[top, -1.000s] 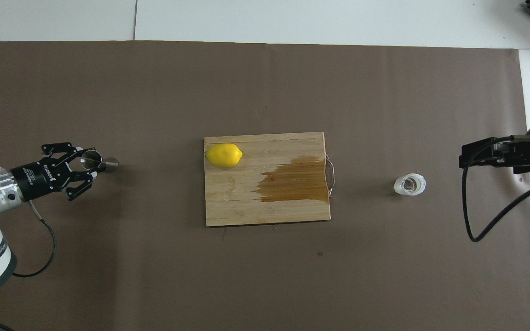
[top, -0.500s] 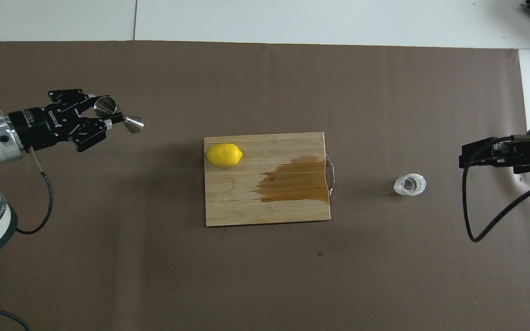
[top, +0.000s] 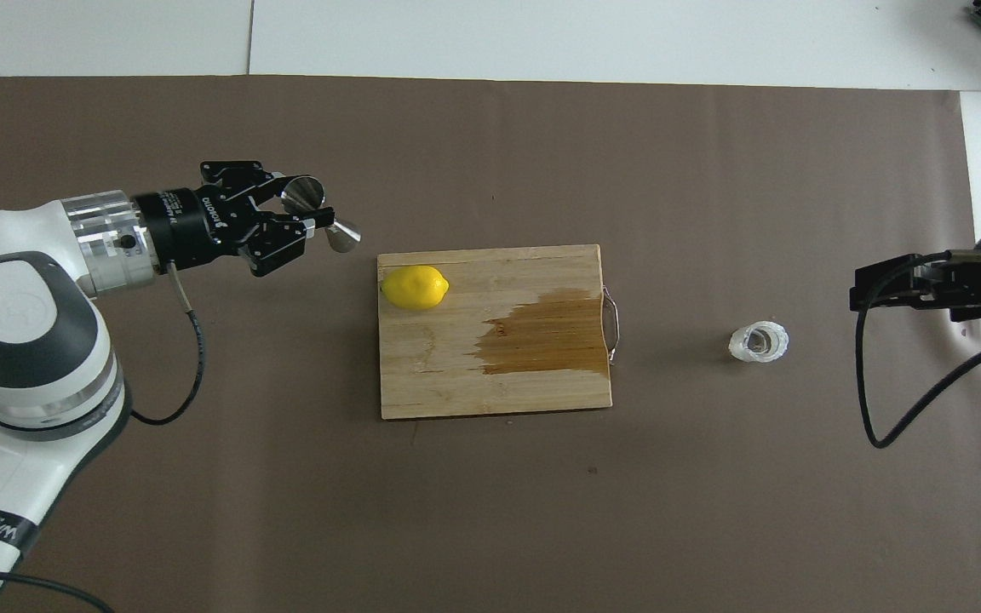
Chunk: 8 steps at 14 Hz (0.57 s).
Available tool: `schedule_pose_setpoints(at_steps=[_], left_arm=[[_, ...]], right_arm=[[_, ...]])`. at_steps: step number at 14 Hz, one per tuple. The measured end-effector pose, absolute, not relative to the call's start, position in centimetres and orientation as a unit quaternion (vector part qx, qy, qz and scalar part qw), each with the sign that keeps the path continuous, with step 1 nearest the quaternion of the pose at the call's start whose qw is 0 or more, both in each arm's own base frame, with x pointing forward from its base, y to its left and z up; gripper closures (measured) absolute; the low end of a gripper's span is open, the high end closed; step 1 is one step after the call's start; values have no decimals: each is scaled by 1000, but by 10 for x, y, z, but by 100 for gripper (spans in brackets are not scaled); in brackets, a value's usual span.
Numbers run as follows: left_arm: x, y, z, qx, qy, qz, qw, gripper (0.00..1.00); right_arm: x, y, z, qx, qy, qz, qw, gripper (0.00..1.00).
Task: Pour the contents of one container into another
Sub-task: 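Carry the metal cup over the board while the right gripper moves inward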
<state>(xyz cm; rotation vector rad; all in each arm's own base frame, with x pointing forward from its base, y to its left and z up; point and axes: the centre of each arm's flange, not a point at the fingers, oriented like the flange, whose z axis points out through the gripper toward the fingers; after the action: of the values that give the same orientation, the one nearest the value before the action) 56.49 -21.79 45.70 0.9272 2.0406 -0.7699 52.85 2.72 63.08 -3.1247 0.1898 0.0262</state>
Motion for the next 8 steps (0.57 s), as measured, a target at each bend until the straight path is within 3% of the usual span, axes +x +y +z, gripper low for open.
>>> schedule_pose_setpoints(at_steps=[4, 8], left_arm=[[505, -336, 433, 319, 827, -242, 394, 50], [462, -383, 398, 258, 855, -223, 390, 50]], right_arm=[[535, 25, 636, -998, 63, -22, 9, 0], [536, 19, 630, -999, 51, -18, 8, 0]])
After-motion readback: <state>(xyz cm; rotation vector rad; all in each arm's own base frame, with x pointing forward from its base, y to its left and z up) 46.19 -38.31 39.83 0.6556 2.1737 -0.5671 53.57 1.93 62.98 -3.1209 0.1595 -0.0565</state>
